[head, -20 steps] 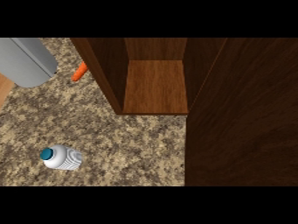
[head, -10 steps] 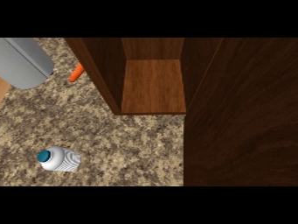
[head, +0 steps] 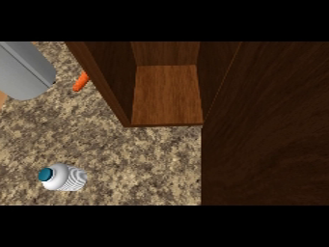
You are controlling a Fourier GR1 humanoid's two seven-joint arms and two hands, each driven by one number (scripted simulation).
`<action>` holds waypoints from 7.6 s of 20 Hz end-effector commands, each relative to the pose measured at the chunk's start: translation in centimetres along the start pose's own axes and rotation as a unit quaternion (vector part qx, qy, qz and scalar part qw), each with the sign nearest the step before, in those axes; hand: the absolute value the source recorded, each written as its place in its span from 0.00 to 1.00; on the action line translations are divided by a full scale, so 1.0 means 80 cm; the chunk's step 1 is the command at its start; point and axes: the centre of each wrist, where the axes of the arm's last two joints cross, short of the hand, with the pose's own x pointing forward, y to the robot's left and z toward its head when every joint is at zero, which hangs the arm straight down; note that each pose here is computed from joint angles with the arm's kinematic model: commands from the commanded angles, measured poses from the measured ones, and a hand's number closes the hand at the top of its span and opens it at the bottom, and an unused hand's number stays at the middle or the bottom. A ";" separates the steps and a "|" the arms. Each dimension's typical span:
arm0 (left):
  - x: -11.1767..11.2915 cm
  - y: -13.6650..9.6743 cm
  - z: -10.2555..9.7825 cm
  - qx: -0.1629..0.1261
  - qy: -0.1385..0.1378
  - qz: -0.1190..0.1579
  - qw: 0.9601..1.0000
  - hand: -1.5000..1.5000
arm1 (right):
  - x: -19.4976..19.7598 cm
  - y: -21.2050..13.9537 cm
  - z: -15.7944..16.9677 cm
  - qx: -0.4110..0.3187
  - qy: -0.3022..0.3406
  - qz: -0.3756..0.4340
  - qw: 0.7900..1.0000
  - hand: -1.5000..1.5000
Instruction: Pick up the bottled water, place it into the cabinet and close the cabinet
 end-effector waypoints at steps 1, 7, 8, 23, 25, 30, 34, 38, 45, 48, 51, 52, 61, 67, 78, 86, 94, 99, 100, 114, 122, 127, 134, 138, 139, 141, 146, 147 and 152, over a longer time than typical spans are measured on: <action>-0.030 0.027 -0.022 0.005 0.011 -0.012 1.000 0.00 | 0.039 0.014 0.011 0.021 -0.038 -0.041 0.998 0.00; -0.056 0.049 -0.055 -0.007 0.013 -0.032 0.999 0.00 | 0.043 0.008 0.021 0.024 -0.037 -0.040 0.998 0.00; -0.059 0.045 -0.059 -0.009 0.003 -0.025 1.000 0.00 | 0.050 0.014 0.023 0.027 -0.045 -0.044 0.998 0.00; -0.158 0.068 -0.121 0.029 0.061 -0.045 0.997 0.00 | 0.049 0.015 0.033 0.028 -0.054 -0.050 0.997 0.00; -0.172 0.070 -0.105 0.028 0.070 -0.032 0.997 0.00 | 0.040 0.004 0.043 0.031 -0.048 -0.048 0.997 0.00; -0.205 0.064 -0.123 0.034 0.079 -0.036 0.996 0.00 | 0.052 0.007 0.053 0.033 -0.043 -0.047 0.997 0.00; -0.228 0.080 -0.120 0.041 0.083 -0.047 0.995 0.00 | 0.039 -0.002 0.055 0.027 -0.043 -0.058 0.997 0.00; -0.247 0.073 -0.115 0.056 0.064 -0.005 0.996 0.00 | 0.058 0.011 0.054 0.031 -0.035 -0.059 0.997 0.00; -0.290 0.071 -0.110 0.016 0.065 0.058 0.996 0.00 | 0.044 -0.012 0.058 0.032 -0.046 -0.053 0.997 0.00; -0.291 0.070 -0.123 -0.008 0.064 0.071 0.995 0.00 | 0.057 -0.007 0.053 0.034 -0.041 -0.048 0.997 0.00; -0.298 0.076 -0.123 0.000 0.046 0.085 0.995 1.00 | 0.057 -0.010 0.061 0.042 -0.037 -0.045 0.997 0.00; -0.299 0.070 -0.125 -0.003 0.054 0.106 0.993 1.00 | 0.054 -0.007 0.054 0.021 -0.049 -0.049 0.997 0.00; -0.305 0.050 -0.131 -0.014 0.030 0.166 0.986 1.00 | 0.057 -0.011 0.069 0.030 -0.043 -0.036 0.998 0.00; -0.287 0.057 -0.169 0.028 0.012 0.139 0.990 1.00 | 0.069 0.000 0.067 0.026 -0.036 -0.023 0.999 0.00; -0.263 0.034 -0.210 0.004 -0.006 0.086 0.996 1.00 | 0.066 0.000 0.074 0.019 -0.045 -0.029 0.998 0.00; -0.226 -0.052 -0.243 -0.044 -0.008 0.088 0.995 1.00 | 0.070 -0.010 0.062 0.024 -0.045 -0.030 0.998 0.00; -0.190 -0.130 -0.261 -0.037 -0.020 0.066 0.997 1.00 | 0.067 -0.017 0.073 0.028 -0.042 -0.031 0.998 0.00; -0.137 -0.189 -0.299 -0.039 -0.021 0.058 0.997 1.00 | 0.051 -0.030 0.072 0.012 -0.044 -0.027 0.999 0.00; -0.156 -0.196 -0.288 -0.035 -0.023 0.057 0.998 1.00 | 0.064 -0.040 0.075 0.026 -0.038 -0.027 0.999 0.00; -0.148 -0.254 -0.363 0.009 0.009 -0.068 0.998 1.00 | 0.055 -0.032 0.065 0.023 -0.046 -0.052 0.997 0.00; -0.142 -0.267 -0.400 0.022 0.024 -0.059 0.998 1.00 | 0.053 -0.030 0.057 0.019 -0.048 -0.057 0.997 0.00; -0.142 -0.264 -0.422 0.038 0.024 -0.076 0.996 1.00 | 0.058 -0.031 0.068 0.028 -0.047 -0.068 0.996 0.00; -0.129 -0.271 -0.450 0.052 -0.012 -0.118 0.992 1.00 | 0.036 -0.054 0.060 0.029 -0.053 -0.062 0.996 0.00; -0.130 -0.261 -0.459 0.059 -0.010 -0.154 0.986 0.00 | 0.032 -0.052 0.064 0.031 -0.054 -0.063 0.996 0.00; -0.132 -0.269 -0.456 0.068 -0.005 -0.153 0.986 0.00 | 0.039 -0.047 0.070 0.041 -0.054 -0.069 0.995 0.00; -0.149 -0.259 -0.446 0.052 -0.002 -0.172 0.984 0.00 | 0.045 -0.050 0.066 0.031 -0.042 -0.061 0.997 0.00; -0.132 -0.259 -0.463 0.060 0.006 -0.169 0.984 0.00 | 0.038 -0.053 0.068 0.041 -0.047 -0.058 0.996 0.00; -0.120 -0.240 -0.476 0.068 0.008 -0.176 0.982 0.00 | 0.048 -0.048 0.065 0.052 -0.049 -0.057 0.996 0.00; -0.120 -0.258 -0.472 0.037 -0.023 -0.168 0.985 0.00 | 0.042 -0.042 0.056 0.051 -0.056 -0.064 0.995 0.00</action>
